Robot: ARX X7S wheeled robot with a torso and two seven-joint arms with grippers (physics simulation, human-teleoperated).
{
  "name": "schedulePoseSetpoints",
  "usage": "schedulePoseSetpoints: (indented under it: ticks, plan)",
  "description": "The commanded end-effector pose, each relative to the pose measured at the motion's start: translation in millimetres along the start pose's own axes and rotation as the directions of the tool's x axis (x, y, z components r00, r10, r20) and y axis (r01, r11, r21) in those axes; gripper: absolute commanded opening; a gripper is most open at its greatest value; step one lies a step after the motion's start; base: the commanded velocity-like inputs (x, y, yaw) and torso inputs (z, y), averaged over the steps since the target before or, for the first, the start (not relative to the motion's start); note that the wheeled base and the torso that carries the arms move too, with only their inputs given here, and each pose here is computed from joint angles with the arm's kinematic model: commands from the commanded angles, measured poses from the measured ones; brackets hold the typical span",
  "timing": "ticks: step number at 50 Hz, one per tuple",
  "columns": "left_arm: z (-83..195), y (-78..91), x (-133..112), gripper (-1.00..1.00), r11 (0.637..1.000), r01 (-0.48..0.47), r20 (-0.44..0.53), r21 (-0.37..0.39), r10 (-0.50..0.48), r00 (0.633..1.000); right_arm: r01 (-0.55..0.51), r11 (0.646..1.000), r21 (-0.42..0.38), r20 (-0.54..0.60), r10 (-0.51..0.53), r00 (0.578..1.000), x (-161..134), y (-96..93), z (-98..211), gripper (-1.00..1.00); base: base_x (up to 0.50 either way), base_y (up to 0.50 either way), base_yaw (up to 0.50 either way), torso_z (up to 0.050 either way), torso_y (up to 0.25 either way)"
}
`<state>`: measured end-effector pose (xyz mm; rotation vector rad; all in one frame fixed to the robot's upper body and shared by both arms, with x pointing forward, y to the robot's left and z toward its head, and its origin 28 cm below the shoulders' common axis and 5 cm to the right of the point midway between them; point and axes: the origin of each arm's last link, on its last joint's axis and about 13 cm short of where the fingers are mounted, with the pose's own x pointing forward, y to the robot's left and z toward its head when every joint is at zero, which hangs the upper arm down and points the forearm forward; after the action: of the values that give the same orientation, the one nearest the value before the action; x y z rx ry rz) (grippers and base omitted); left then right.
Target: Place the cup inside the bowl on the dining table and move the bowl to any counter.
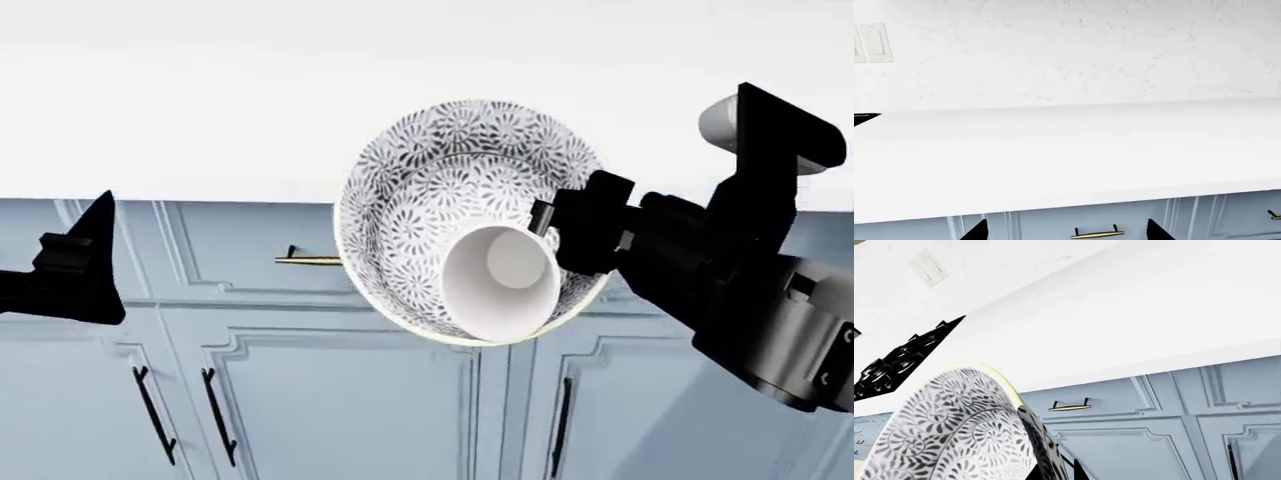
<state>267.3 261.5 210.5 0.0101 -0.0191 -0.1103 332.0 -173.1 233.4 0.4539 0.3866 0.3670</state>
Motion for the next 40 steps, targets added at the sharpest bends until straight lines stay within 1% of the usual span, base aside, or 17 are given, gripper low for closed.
schedulePoseSetpoints:
  ticks: [1,11,40]
  plan:
    - [2.7,-0.7,0.4,1.0,1.0,0.002,0.005,0.006,-0.002,1.0,0.001,1.0,0.002,0.025,-0.001,1.0,-1.1,2.6,7.1,-1.0,0.27,0.0,0.0,0.0,0.0]
    - [1.3,1.2,-0.5,1.0,1.0,0.001,0.0,0.005,-0.001,1.0,-0.004,1.0,0.006,0.022,0.004,1.0,1.4,2.3,5.2,-1.0,0.26,0.0,0.0,0.0,0.001]
    - [-4.3,-0.6,0.1,1.0,1.0,0.007,-0.009,-0.003,-0.007,1.0,0.004,1.0,0.009,0.007,-0.004,1.0,4.6,1.5,0.3,-1.0,0.25,0.0,0.0,0.0,0.001]
